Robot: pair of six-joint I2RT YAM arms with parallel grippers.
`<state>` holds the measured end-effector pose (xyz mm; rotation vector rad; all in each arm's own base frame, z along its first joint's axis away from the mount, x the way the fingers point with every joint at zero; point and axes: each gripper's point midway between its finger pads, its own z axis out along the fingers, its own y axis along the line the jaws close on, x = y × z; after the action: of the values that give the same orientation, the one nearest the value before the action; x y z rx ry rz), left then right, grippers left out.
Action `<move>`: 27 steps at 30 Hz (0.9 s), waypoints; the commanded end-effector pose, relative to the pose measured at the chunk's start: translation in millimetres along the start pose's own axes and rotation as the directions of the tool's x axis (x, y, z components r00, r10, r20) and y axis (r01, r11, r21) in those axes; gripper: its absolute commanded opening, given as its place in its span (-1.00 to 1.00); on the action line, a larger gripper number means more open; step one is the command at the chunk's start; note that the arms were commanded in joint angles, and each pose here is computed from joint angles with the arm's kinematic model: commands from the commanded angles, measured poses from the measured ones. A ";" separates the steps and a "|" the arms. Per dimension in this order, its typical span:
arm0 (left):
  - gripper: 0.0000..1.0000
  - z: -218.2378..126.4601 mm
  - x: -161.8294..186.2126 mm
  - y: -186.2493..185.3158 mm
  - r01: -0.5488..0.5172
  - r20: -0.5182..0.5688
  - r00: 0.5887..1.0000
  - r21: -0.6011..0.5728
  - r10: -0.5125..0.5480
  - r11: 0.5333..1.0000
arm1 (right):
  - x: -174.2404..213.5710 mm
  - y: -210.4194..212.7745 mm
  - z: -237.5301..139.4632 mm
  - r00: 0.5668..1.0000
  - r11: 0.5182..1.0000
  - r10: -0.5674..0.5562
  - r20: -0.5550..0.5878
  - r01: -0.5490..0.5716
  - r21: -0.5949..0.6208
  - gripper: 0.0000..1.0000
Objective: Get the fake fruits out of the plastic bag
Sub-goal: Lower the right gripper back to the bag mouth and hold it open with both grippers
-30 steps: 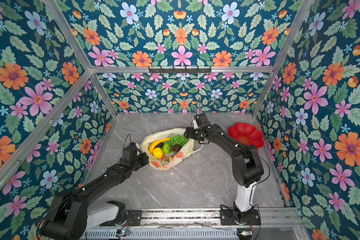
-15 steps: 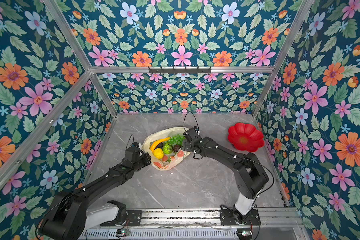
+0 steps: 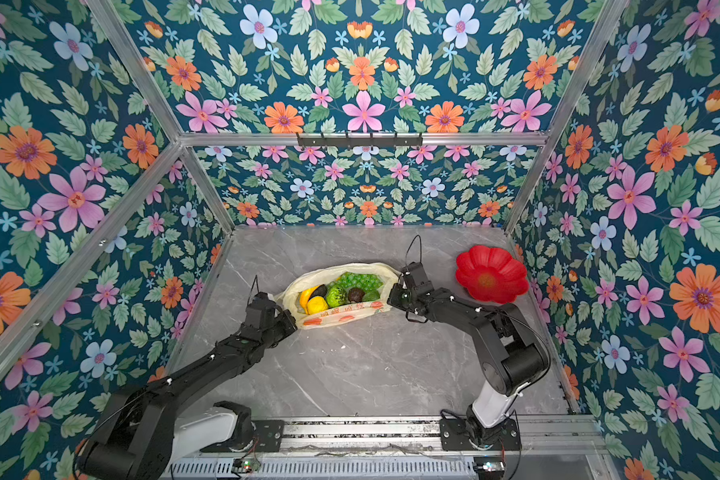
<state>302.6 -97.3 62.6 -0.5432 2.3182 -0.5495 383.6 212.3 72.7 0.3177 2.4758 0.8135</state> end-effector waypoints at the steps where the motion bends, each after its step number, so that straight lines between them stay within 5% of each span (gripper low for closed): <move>1: -1.00 2.8 -4.2 -4.9 0.025 0.009 1.000 0.029 -0.026 0.999 | -10.8 23.9 3.0 0.999 0.984 0.012 0.032 -0.007 -0.176 -1.00; 13: -1.00 18.6 9.2 -32.7 -0.080 -0.064 0.994 0.086 0.086 0.993 | -14.0 48.2 47.2 1.000 0.972 -0.025 0.018 0.029 -0.234 -1.00; 20: -1.00 39.1 -25.4 -35.6 -0.118 0.011 0.993 0.037 0.117 0.992 | -35.3 73.2 77.6 0.998 0.969 -0.069 0.010 0.069 -0.237 -1.00; 26: -1.00 34.6 -35.7 -40.0 -0.151 0.048 0.988 0.053 0.149 0.987 | -37.1 58.9 67.6 0.995 0.987 -0.098 0.010 0.099 -0.125 -1.00; 27: -1.00 34.2 -31.4 -41.0 -0.163 0.037 0.986 0.060 0.161 0.985 | -36.2 55.2 63.9 0.995 0.989 -0.100 0.009 0.100 -0.104 -0.86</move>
<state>357.1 -117.8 72.8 -0.3967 2.2958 -0.5311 459.0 286.3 82.8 0.1615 2.3633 0.9982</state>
